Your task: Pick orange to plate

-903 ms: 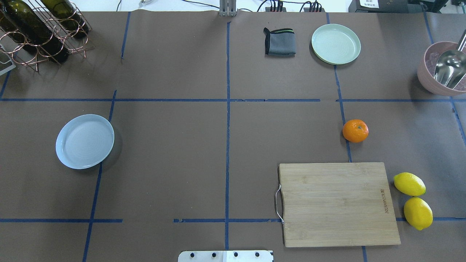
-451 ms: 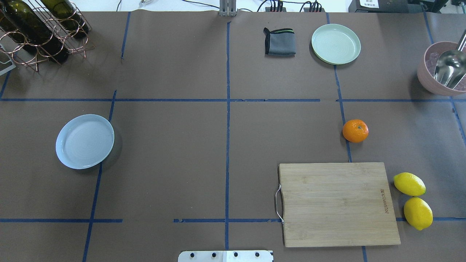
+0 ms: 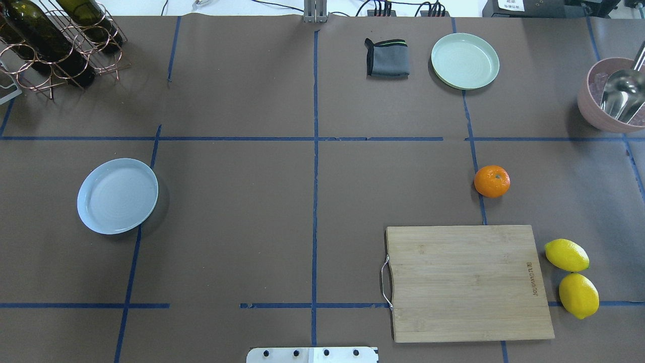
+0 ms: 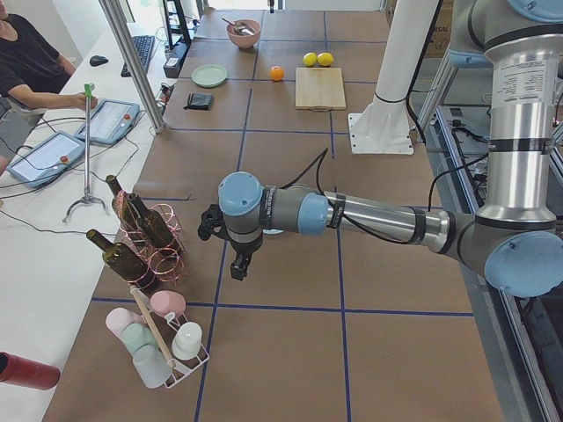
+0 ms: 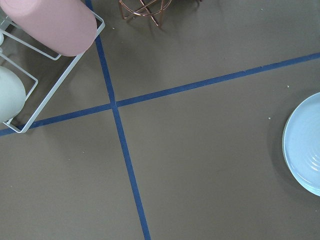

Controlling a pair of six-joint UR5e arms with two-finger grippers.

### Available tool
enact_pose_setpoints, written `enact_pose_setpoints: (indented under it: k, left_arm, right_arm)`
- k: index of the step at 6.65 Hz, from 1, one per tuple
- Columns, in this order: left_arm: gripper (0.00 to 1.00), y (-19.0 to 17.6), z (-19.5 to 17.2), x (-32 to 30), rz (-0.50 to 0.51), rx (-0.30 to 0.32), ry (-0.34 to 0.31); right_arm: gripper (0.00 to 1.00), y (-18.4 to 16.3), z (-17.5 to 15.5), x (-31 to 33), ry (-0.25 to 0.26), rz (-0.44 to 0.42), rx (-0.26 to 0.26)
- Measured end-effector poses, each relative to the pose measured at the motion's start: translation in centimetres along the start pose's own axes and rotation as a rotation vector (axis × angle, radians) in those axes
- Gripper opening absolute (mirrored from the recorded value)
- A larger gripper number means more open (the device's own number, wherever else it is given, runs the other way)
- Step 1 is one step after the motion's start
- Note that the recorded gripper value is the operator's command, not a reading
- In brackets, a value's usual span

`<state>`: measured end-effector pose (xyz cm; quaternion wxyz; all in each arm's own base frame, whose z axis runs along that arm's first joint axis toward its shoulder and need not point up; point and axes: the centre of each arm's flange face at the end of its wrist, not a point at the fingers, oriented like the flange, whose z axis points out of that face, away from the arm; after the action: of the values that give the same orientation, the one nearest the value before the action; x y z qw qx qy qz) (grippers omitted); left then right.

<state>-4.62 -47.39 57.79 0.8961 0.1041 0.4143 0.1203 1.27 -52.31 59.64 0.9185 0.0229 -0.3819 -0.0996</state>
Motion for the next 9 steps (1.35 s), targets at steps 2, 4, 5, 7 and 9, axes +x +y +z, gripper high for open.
enact_pose_setpoints:
  k: [2, 4, 5, 7, 9]
  left_arm:
    - [1.00, 0.7, 2.1, -1.5, 0.038, 0.039, 0.005]
    - [1.00, -0.5, 6.1, 2.0, 0.050, 0.035, 0.060]
    - [1.00, -1.3, 8.9, 5.7, 0.051, 0.022, 0.100]
    - [1.00, -2.5, 13.3, 12.5, -0.059, 0.001, 0.143]
    - [1.00, -2.9, 17.3, 16.4, -0.127, 0.013, 0.086]
  right_arm:
    - [1.00, 0.0, 0.3, 0.2, -0.007, -0.002, 0.001]
    - [1.00, 0.0, 0.6, 0.1, -0.031, -0.014, 0.012]
    - [1.00, 0.1, 0.8, 0.1, -0.039, -0.024, 0.021]
    - [1.00, 0.7, 1.6, 0.1, -0.051, -0.043, 0.028]
    - [1.00, 0.9, 2.2, -0.2, -0.057, -0.051, 0.021]
